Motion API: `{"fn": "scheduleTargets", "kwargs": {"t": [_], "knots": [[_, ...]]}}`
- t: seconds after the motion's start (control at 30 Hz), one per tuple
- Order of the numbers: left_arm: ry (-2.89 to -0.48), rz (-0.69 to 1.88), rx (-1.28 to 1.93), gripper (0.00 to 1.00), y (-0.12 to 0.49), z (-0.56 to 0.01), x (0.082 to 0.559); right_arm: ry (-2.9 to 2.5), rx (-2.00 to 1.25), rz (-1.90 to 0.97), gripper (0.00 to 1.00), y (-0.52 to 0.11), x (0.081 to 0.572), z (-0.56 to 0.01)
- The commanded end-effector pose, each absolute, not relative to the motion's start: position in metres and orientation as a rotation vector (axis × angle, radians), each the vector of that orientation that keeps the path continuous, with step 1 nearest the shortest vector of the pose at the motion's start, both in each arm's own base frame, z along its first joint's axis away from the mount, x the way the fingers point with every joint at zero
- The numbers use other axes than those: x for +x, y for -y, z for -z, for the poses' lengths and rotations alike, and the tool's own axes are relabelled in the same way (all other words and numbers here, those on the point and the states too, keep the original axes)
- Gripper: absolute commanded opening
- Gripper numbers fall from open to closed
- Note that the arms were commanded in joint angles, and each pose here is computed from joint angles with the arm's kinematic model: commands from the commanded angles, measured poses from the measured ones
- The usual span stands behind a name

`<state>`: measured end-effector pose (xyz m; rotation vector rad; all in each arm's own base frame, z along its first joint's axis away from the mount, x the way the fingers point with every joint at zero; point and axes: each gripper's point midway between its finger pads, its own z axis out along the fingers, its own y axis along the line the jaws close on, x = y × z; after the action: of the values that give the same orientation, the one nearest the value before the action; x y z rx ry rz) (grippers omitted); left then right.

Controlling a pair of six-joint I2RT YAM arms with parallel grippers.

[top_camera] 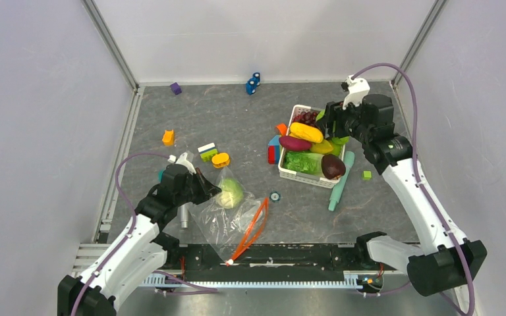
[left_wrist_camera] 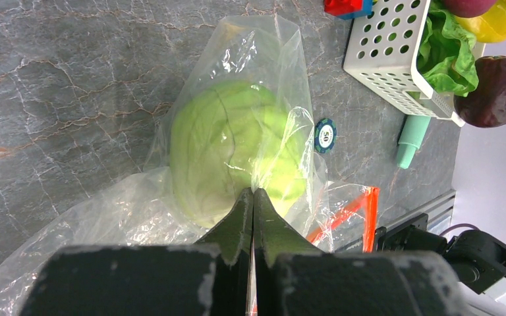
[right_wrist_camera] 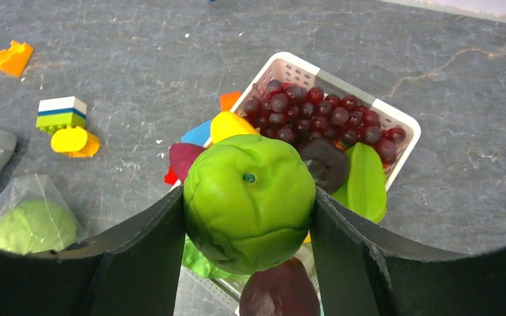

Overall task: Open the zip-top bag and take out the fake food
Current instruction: Place the fake fruit in the bin.

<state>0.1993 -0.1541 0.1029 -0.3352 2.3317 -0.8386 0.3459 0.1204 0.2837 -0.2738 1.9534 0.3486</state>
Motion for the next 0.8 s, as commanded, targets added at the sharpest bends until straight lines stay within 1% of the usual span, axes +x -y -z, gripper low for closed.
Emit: {"fn": "scheduleTargets", "kwargs": {"t": [0.0,0.27,0.43,0.7,0.77], "knots": [[-2.384,0.803,-0.285,0.02,0.151,-0.091,0.191,-2.009,-0.384,-0.449,0.26,-0.135,0.329,-0.264],[-2.389,0.803,-0.278,0.02,0.152,-0.09,0.192,-2.114,-0.584,-0.615,0.26,-0.159,0.302,-0.215],[-2.392,0.803,-0.279,0.02,0.152,-0.09,0.192,-2.13,-0.605,-0.616,0.27,-0.163,0.299,-0.204],[-2.39,0.805,-0.285,0.02,0.152,-0.09,0.191,-2.193,-0.597,-0.513,0.28,-0.161,0.304,-0.181],[-2.39,0.805,-0.283,0.02,0.152,-0.09,0.191,-2.206,-0.592,-0.478,0.3,-0.159,0.305,-0.177]]}}
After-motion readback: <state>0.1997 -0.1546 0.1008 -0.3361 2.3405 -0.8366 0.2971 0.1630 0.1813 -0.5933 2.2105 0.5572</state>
